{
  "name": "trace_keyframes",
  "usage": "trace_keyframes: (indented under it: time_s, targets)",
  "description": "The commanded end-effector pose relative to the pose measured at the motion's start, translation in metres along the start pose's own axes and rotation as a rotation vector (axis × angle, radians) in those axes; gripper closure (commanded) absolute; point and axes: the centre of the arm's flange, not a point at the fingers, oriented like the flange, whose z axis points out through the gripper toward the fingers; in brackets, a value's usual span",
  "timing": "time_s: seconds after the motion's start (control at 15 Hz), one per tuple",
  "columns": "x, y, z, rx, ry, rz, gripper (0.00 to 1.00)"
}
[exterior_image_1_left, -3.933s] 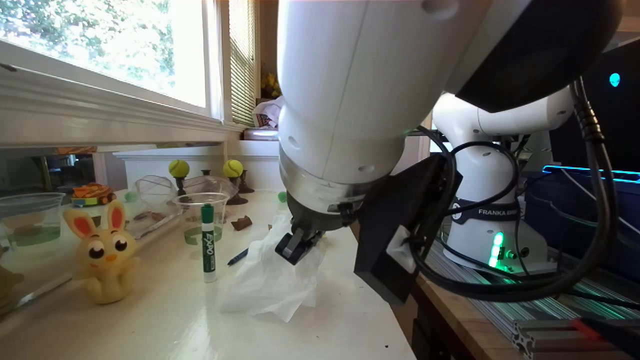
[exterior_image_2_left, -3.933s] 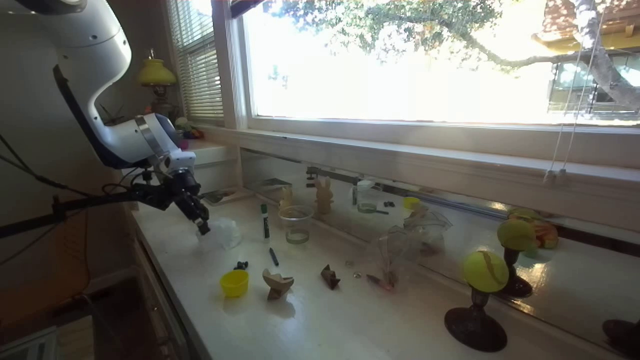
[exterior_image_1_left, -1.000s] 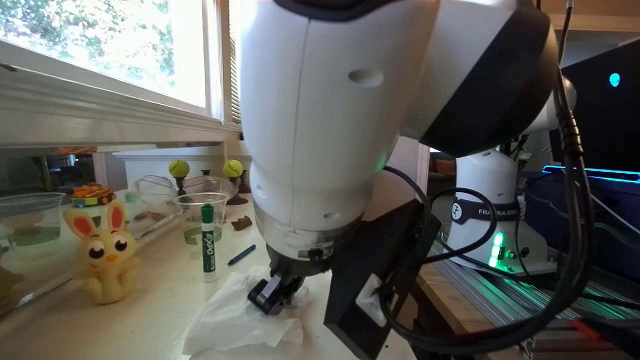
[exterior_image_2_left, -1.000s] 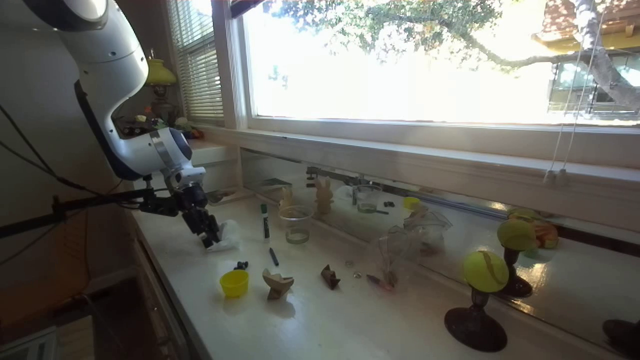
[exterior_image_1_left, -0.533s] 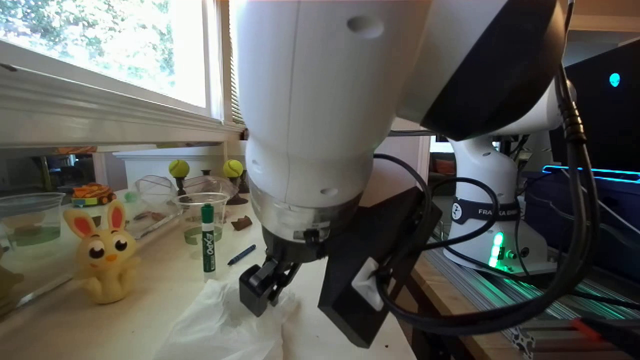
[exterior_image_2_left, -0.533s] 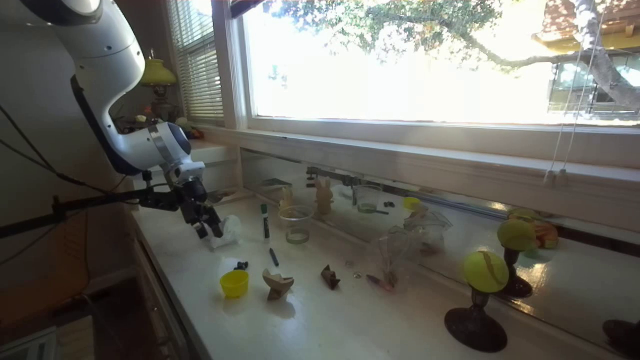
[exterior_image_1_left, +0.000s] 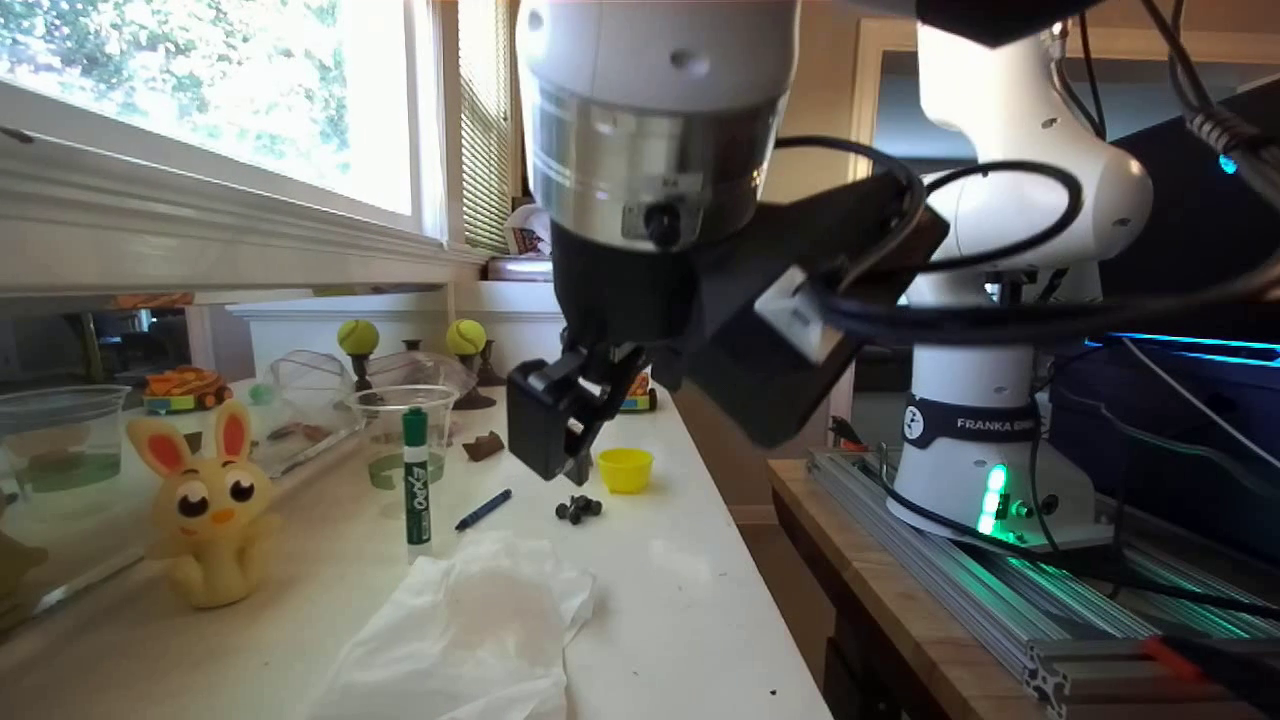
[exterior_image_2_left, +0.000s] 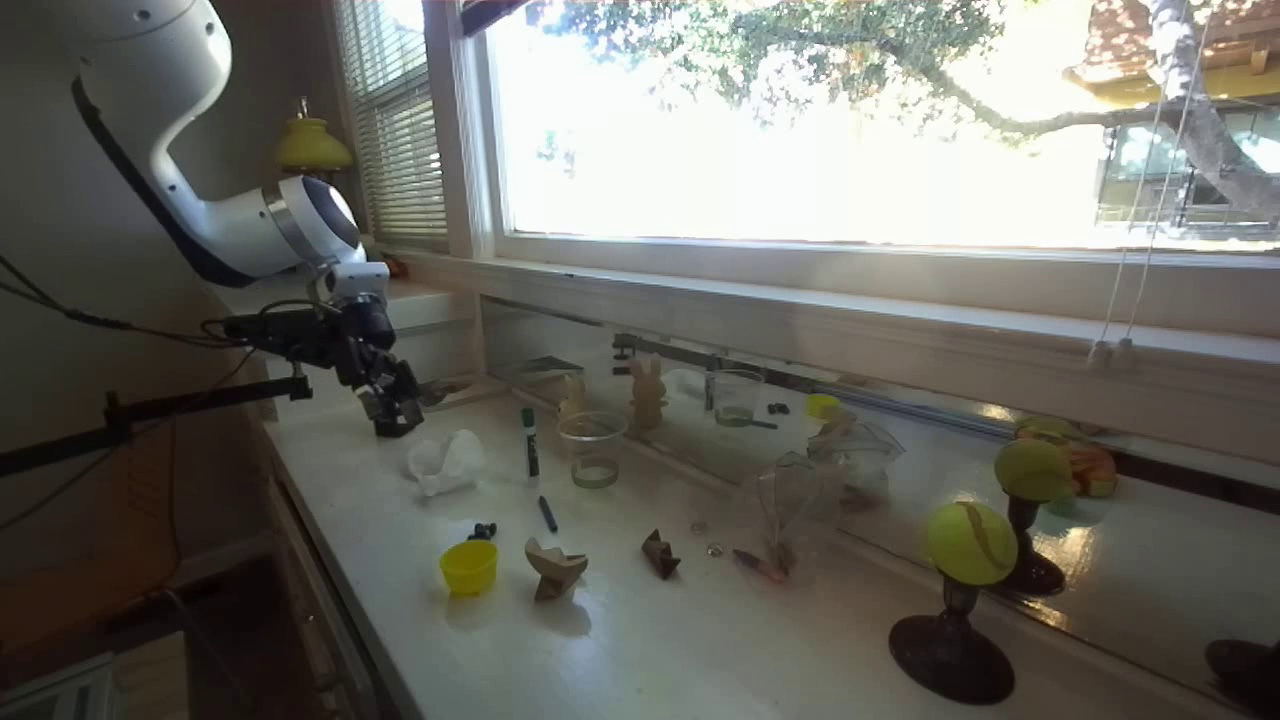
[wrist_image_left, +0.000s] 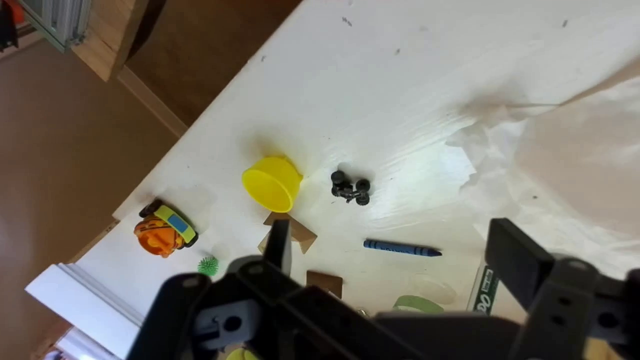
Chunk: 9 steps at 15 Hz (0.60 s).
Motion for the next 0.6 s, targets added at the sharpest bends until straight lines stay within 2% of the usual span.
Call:
trace_keyframes:
  time_s: [0.0, 0.27, 0.4, 0.53]
  targets:
    - [0.026, 0.052, -0.041, 0.149, -0.095, -0.075, 0.00]
    - [0.055, 0.114, -0.072, 0.329, -0.102, -0.154, 0.00]
    - [0.068, 0.148, -0.076, 0.347, -0.120, -0.166, 0.00]
    - [0.079, 0.181, -0.073, 0.295, -0.172, -0.163, 0.00]
